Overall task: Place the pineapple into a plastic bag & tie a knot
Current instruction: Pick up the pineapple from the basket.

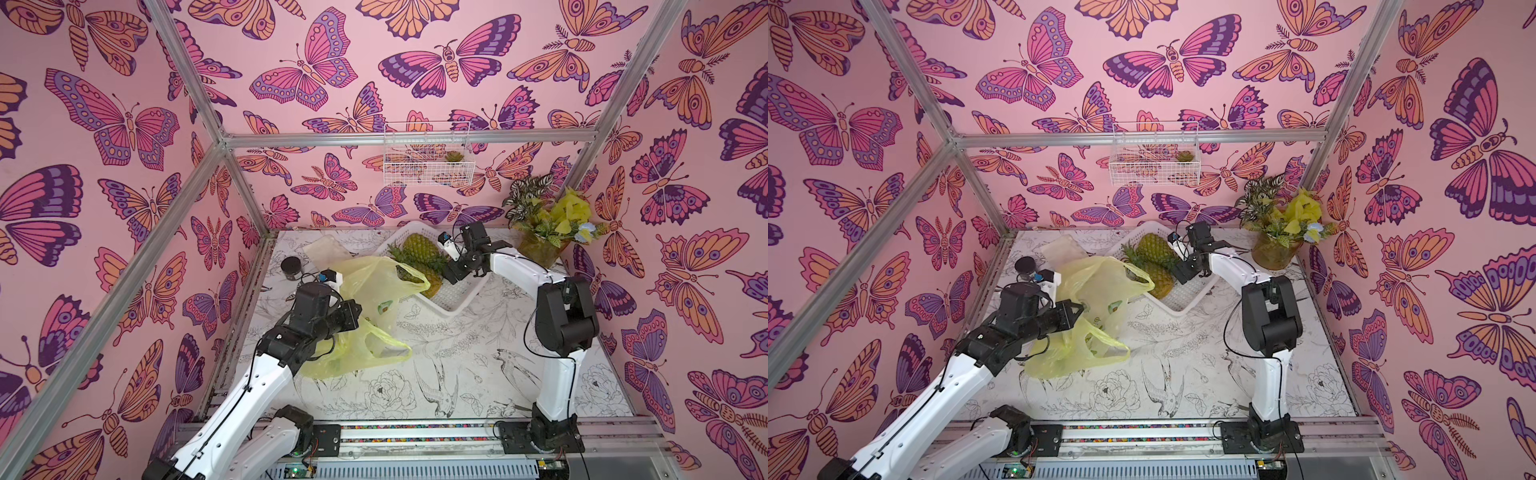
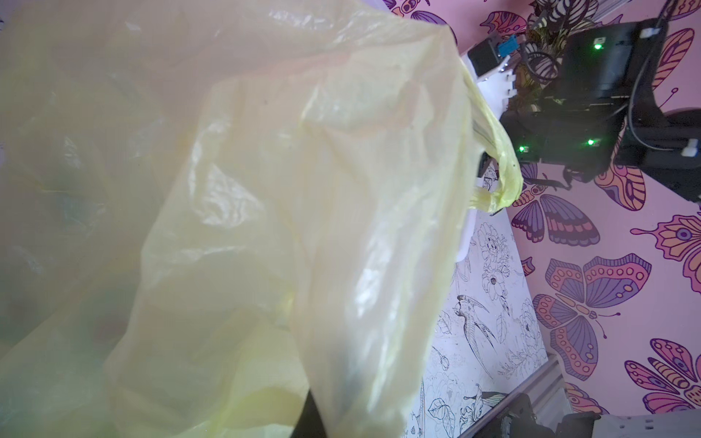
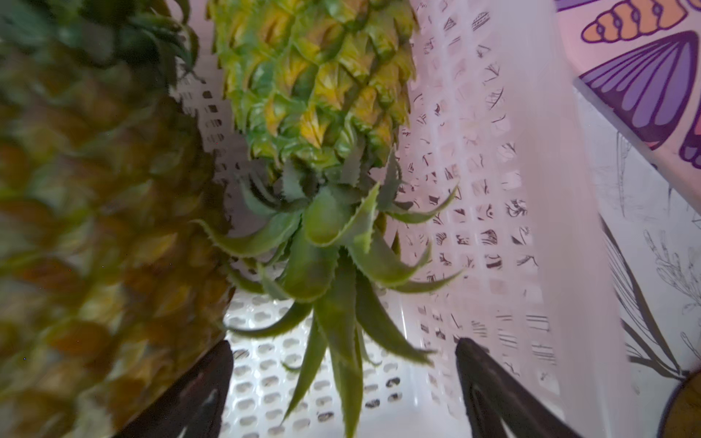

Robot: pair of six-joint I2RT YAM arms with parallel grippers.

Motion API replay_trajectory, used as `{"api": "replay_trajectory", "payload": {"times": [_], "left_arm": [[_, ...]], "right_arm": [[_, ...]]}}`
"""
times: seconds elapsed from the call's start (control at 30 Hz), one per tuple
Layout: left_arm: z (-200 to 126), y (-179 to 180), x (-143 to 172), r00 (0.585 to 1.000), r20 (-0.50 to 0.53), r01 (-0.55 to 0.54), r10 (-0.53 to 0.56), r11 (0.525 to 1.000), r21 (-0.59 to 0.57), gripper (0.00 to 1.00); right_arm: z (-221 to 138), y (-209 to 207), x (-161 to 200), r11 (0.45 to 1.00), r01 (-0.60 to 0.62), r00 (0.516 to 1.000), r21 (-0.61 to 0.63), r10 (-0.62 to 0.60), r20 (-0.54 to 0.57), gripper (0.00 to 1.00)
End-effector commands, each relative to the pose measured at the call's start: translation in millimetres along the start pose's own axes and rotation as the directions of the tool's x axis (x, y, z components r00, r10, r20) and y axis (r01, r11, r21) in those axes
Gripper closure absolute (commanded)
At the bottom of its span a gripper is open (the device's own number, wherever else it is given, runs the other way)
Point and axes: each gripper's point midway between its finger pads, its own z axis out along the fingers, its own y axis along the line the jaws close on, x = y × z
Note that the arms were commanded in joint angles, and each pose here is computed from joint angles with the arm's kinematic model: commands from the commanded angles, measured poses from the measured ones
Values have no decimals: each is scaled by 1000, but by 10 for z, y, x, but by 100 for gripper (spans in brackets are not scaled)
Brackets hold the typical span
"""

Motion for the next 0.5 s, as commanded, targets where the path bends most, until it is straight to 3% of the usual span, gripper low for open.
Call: {"api": "replay_trajectory", "payload": {"times": [0.0,0.17,0.27,0.37,0.47], "left_arm": [[32,9,34,1000,-23,-4,4,1000,4,100],[65,61,83,999,-43,-12,11,1000,-15,100],[80,98,114,999,-49,-12,11,1000,-26,100],[85,106,130,999,-52,-12,11,1000,-26,100],[87,126,150,998,-54,-20,18,999,-30,100]], "right_arm": [[120,-40,-40,1000,23,1000,5,-23,-12,8],[359,12,-57,999,23,999,-49,-24,-21,11],[480,48,-47,997,15,999,-77,-18,-32,19],[550,93,-21,992,4,999,-124,-9,-43,39],[543,111,-5,988,-5,998,-152,-5,-66,70]]}}
